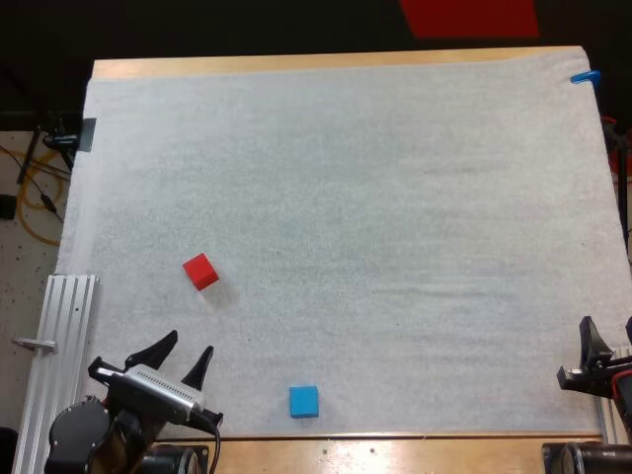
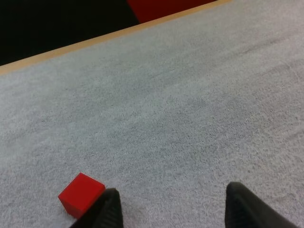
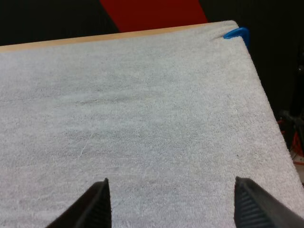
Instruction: Stack red cube on blue cube
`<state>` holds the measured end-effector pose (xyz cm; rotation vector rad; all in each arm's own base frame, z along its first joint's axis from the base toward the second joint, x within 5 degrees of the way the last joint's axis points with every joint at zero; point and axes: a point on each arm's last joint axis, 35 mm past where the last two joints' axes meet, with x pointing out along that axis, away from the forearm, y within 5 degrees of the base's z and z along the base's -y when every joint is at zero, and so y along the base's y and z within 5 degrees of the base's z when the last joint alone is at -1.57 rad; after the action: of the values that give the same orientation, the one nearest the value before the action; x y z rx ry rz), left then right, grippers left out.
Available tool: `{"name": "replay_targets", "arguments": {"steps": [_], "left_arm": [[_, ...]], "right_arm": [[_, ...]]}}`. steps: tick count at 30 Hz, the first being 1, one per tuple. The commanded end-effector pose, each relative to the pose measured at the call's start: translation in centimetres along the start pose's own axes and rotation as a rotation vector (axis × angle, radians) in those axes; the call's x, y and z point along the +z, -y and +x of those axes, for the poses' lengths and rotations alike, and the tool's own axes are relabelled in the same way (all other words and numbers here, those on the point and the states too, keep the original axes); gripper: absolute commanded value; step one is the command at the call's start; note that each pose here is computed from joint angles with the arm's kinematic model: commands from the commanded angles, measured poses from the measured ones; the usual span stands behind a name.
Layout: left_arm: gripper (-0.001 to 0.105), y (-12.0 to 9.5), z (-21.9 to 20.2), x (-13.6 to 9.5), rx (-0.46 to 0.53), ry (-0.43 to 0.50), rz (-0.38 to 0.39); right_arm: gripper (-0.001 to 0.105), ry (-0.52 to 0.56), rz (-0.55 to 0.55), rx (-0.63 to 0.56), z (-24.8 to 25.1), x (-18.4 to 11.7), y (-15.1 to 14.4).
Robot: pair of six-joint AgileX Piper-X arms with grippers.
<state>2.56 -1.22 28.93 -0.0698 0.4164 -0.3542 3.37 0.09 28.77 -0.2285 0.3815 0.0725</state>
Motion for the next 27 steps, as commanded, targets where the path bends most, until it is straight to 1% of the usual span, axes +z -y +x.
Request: {"name": "replay_targets", "arguments": {"steps": [1, 9, 10, 11, 12, 14, 15, 16, 18, 22, 23, 24, 26, 27], "left_arm": [[0.047, -0.1, 0.2, 0.2, 0.004, 0.001, -0.011], [0.047, -0.1, 0.2, 0.2, 0.004, 0.001, -0.013], [0.047, -0.1, 0.2, 0.2, 0.004, 0.001, -0.013], [0.047, -0.1, 0.2, 0.2, 0.006, 0.001, -0.013], [0.047, -0.1, 0.2, 0.2, 0.009, 0.001, -0.013], [0.047, -0.2, 0.2, 0.3, 0.042, 0.009, -0.038], [0.047, -0.3, 0.1, 0.4, 0.063, 0.017, -0.047], [0.047, -0.3, 0.0, 0.6, 0.086, 0.032, -0.059], [0.047, -0.3, -0.3, 1.1, 0.123, 0.059, -0.061], [0.046, -0.1, -1.8, 2.6, 0.188, 0.140, -0.045], [0.044, 0.1, -2.4, 3.0, 0.197, 0.162, -0.041], [0.042, 0.1, -2.5, 3.3, 0.201, 0.163, -0.041], [0.031, -0.1, -2.4, 4.5, 0.240, 0.146, -0.047], [0.029, -0.1, -2.3, 4.9, 0.249, 0.137, -0.050]], "right_arm": [[0.055, 0.000, 0.004, -0.001, 0.1, 0.1, 0.0], [0.055, 0.000, 0.003, -0.001, 0.1, 0.1, 0.0], [0.052, 0.000, 0.003, -0.001, 0.1, 0.1, 0.0], [0.047, 0.000, 0.003, -0.001, 0.1, 0.1, 0.0], [0.044, 0.000, 0.003, -0.001, 0.1, 0.1, 0.0], [0.026, 0.006, -0.014, -0.003, -0.1, 0.3, 0.1], [0.022, 0.009, -0.015, -0.003, -0.2, 0.4, 0.1], [0.013, 0.023, -0.016, -0.007, -0.5, 0.7, 0.1], [0.001, 0.045, -0.017, -0.011, -1.0, 1.2, 0.2], [0.000, 0.078, -0.056, 0.015, -1.7, 3.3, 0.6], [0.000, 0.087, -0.065, 0.033, -1.7, 4.0, 0.7], [0.000, 0.090, -0.067, 0.042, -1.7, 4.3, 0.8], [0.000, 0.097, -0.068, 0.081, -1.4, 5.8, 1.0], [0.000, 0.099, -0.068, 0.097, -1.2, 6.2, 1.1]]}}
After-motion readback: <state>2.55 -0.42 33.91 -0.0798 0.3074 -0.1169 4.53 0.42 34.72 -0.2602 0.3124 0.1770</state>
